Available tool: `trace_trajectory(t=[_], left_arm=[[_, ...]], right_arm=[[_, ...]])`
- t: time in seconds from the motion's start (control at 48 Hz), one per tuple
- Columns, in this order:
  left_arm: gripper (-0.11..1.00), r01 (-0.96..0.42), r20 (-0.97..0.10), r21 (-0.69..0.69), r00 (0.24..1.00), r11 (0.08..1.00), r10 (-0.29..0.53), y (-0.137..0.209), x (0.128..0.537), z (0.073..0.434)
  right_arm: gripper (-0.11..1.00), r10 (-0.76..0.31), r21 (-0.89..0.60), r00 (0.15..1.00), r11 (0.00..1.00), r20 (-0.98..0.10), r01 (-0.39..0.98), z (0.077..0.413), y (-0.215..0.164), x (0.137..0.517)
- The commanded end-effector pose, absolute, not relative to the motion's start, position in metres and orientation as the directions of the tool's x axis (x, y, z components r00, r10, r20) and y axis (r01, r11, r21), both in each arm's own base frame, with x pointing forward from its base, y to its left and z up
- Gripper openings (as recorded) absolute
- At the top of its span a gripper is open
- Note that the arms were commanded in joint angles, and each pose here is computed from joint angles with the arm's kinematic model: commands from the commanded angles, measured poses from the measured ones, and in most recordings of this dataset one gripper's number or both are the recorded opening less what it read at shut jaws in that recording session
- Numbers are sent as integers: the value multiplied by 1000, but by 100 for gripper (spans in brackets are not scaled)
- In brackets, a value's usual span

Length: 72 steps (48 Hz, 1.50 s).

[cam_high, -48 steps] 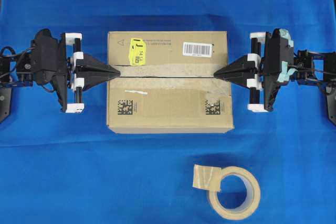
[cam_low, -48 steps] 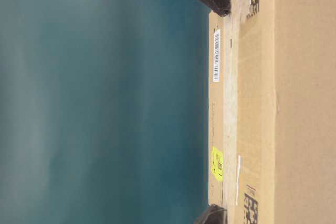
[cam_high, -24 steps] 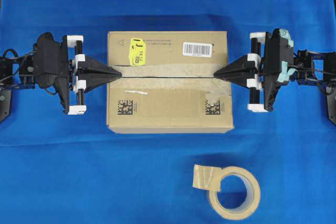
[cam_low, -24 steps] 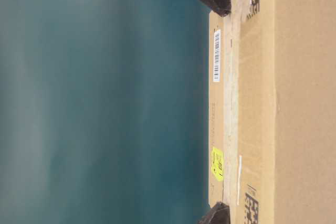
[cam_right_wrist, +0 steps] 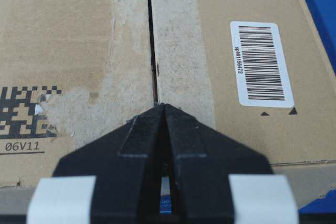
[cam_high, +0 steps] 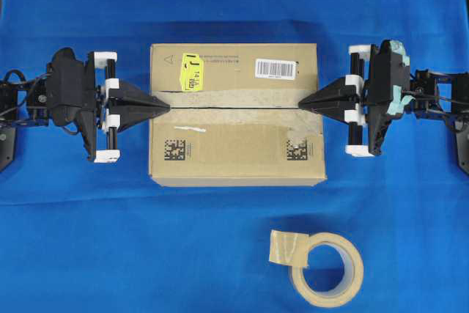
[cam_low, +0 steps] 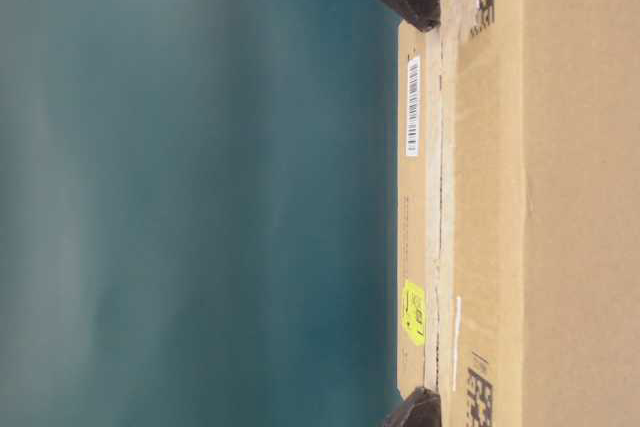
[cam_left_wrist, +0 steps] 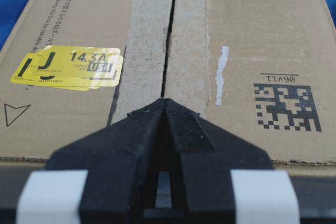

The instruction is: Close the cardboard box.

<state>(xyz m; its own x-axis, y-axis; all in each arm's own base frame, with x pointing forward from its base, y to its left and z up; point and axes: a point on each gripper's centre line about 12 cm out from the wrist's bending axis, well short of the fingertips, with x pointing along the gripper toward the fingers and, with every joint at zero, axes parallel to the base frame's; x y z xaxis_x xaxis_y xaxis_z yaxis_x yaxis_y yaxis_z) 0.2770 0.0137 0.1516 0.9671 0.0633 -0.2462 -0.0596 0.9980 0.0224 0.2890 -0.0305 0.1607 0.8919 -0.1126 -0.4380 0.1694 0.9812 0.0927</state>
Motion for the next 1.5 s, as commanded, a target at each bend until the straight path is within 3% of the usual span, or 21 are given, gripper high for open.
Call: trace_trajectory(t=[0.0,1.479], left_arm=[[0,-51,-228,24,972,998,56,12,279,156],[0,-73,-228,32,970,997,79,18,280,156]], right_arm=[[0,-124,97,895,979,-428,182,164,-34,292],[0,-124,97,895,979,-428,182,165,-34,292]])
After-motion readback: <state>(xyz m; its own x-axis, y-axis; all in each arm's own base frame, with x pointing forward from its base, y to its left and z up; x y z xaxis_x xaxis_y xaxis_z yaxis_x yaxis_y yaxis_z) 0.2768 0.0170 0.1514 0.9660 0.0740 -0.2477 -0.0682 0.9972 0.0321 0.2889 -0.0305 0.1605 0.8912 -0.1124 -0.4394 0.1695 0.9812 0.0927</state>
